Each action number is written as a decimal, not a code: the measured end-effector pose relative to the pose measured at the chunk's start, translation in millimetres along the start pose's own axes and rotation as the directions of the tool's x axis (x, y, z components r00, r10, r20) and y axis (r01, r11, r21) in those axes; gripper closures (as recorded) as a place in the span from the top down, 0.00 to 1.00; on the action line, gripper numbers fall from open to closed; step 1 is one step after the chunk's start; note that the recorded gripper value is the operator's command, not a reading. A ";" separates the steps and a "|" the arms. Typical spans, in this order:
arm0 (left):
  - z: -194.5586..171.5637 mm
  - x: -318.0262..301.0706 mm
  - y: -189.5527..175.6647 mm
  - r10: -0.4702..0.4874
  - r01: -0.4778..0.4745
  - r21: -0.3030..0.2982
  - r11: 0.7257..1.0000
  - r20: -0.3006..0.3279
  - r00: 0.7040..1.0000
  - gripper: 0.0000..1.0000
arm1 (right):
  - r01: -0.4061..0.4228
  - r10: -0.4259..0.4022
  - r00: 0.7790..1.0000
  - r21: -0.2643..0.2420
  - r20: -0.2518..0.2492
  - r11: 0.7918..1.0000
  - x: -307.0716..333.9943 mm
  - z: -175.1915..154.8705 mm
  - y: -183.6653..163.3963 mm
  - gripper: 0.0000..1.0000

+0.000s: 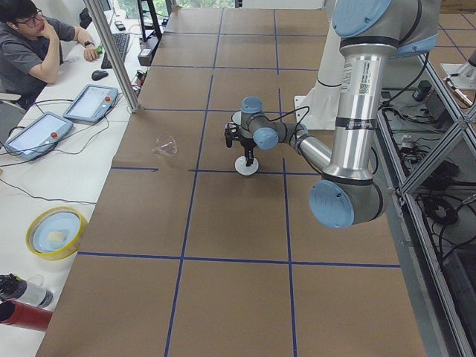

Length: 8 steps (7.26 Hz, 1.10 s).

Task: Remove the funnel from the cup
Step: 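Lower the left gripper and grasp the white lid by its knob, then lift the lid with the left gripper and carry it over the mug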

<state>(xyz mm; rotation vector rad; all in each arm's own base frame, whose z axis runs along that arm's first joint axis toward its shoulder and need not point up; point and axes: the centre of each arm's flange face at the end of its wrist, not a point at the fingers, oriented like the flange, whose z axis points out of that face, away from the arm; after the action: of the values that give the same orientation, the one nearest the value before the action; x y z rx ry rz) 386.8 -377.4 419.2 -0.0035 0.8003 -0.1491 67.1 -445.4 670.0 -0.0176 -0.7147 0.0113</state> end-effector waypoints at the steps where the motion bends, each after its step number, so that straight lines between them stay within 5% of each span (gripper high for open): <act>1: -0.8 0.0 -0.4 -0.001 0.001 0.001 1.000 -0.001 1.000 0.00 | 0.000 0.000 1.000 0.000 0.000 1.000 0.0 0.0 0.0 1.00; 5: -38.5 8.6 0.9 -0.010 0.010 0.017 1.000 -0.012 1.000 0.00 | 0.000 0.000 1.000 0.000 0.000 1.000 0.0 0.0 0.0 1.00; 8: -122.7 38.4 10.5 -0.044 0.046 0.044 0.998 -0.044 0.998 0.00 | 0.000 0.000 1.000 0.000 0.000 1.000 0.0 0.0 0.0 1.00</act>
<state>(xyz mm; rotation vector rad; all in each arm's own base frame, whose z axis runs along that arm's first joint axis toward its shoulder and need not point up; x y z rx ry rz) 326.8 -365.6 305.6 0.0241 0.8397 -0.2099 67.2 -445.4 670.0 -0.0176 -0.7147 0.0113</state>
